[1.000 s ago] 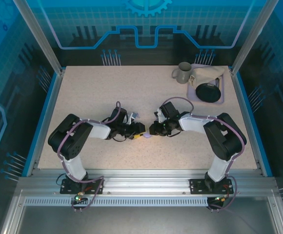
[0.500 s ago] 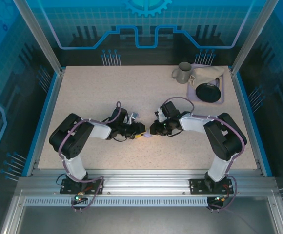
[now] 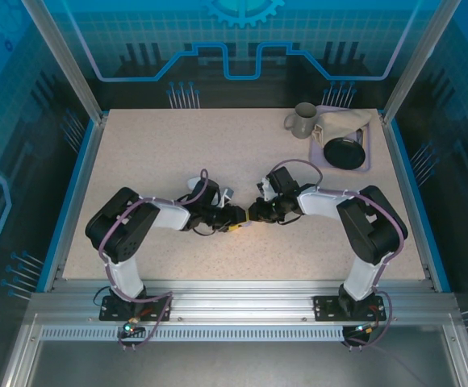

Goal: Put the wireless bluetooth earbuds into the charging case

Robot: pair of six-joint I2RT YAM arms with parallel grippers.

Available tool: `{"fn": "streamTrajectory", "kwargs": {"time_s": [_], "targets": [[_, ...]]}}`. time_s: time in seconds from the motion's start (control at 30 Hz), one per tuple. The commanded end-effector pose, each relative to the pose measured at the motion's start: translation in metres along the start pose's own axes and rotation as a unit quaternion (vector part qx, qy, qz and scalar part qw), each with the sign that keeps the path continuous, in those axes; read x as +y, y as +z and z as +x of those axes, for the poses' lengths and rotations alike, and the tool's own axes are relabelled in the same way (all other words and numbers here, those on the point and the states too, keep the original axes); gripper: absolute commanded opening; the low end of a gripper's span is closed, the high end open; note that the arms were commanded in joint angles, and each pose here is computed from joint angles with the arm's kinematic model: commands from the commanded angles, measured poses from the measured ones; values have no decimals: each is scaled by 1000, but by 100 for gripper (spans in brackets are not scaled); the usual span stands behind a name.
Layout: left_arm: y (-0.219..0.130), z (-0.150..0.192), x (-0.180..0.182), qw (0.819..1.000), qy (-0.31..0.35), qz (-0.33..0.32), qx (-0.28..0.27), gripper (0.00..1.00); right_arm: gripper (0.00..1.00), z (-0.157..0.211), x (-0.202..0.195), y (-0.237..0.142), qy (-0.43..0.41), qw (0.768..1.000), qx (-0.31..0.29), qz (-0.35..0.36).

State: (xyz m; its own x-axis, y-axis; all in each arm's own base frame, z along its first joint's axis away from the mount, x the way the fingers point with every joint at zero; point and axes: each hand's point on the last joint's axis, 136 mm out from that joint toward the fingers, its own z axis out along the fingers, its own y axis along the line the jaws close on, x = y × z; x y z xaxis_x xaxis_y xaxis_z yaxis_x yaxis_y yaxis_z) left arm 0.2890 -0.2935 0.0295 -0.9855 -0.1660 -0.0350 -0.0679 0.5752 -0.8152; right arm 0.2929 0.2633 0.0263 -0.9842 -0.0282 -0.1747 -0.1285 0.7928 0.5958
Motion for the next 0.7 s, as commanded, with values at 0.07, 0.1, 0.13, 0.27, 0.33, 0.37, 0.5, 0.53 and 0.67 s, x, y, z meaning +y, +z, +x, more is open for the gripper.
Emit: {"fn": "streamTrajectory", "kwargs": {"time_s": [0.07, 0.1, 0.13, 0.27, 0.33, 0.37, 0.5, 0.53, 0.67], "targets": [[8, 10, 6, 1000, 1, -20, 20, 31, 22, 13, -14, 11, 21, 999, 25, 11], [8, 9, 6, 1000, 1, -22, 20, 30, 22, 13, -14, 11, 20, 999, 25, 11], [8, 8, 7, 1000, 1, -25, 18, 30, 22, 13, -14, 10, 20, 999, 25, 11], [6, 6, 10, 999, 4, -44, 13, 25, 22, 13, -13, 8, 18, 999, 24, 12], [4, 5, 11, 999, 9, -52, 11, 22, 22, 12, -12, 5, 15, 1000, 21, 13], [3, 5, 11, 998, 11, -59, 9, 22, 23, 11, -11, 3, 12, 1000, 18, 13], [-6, 1, 7, 997, 30, -71, -3, 21, 32, 5, -3, -14, -8, 1000, -5, 19], [-10, 1, 3, 997, 41, -70, -7, 21, 34, 3, -2, -21, -15, 1000, -14, 23], [-29, -4, -22, 993, 99, -56, -32, 27, 41, -5, 6, -51, -43, 997, -50, 34]]}}
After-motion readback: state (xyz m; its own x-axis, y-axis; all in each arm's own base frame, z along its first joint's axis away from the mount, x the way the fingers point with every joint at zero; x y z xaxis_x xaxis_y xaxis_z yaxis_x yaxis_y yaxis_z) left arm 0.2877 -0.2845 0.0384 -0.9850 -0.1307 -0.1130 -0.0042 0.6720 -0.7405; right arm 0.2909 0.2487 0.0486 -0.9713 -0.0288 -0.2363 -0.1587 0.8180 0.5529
